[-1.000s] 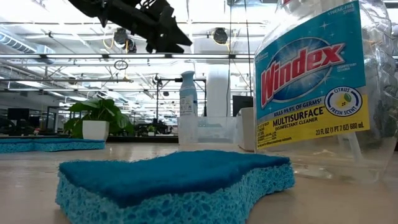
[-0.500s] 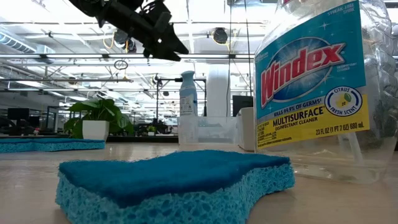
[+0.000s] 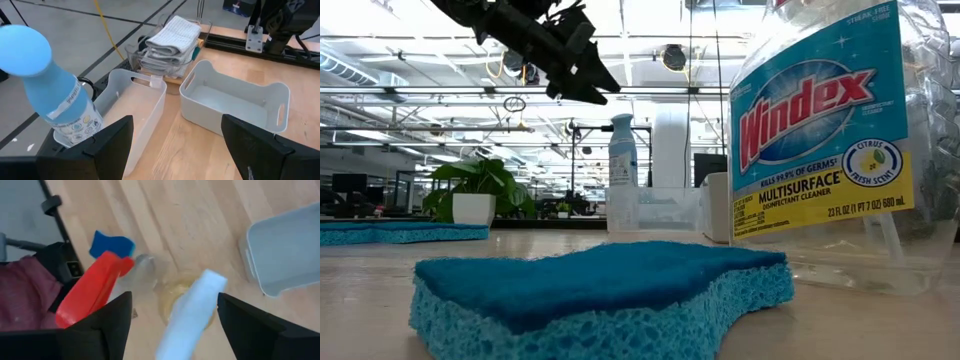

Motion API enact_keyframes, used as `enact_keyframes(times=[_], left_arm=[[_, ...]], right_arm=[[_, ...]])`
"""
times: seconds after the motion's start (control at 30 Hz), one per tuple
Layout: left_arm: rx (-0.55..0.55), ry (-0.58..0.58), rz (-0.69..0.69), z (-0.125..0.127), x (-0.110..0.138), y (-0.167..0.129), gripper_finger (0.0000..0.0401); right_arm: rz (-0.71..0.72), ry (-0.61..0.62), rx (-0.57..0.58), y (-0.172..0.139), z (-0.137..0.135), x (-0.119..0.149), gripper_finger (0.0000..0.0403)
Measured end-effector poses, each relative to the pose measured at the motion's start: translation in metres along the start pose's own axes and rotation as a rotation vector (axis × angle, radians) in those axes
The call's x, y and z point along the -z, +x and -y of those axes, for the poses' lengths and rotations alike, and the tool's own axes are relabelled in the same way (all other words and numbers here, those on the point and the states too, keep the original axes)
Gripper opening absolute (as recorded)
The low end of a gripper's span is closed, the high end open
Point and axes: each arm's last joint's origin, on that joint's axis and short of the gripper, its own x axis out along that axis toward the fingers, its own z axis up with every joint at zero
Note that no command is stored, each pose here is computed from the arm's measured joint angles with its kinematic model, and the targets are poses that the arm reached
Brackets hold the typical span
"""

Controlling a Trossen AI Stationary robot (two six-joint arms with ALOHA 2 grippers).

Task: Pick & Place Kitchen Items
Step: Put the yellow spray bottle into the white transparent bin

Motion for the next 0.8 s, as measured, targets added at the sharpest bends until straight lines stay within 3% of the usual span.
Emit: enact_keyframes(times=[0.57, 0.8], left_arm=[[0.000, -0.007, -0.012, 0.000, 0.001, 0.000, 0.0308], [0.000, -0.005, -0.031, 0.000, 0.005, 0.006, 0.0308]], right_arm=[[-0.125, 0.037, 0.048, 0.029, 0.003, 0.005, 0.0249], [-0.164, 0.039, 0.049, 0.035, 0.003, 0.007, 0.0191]])
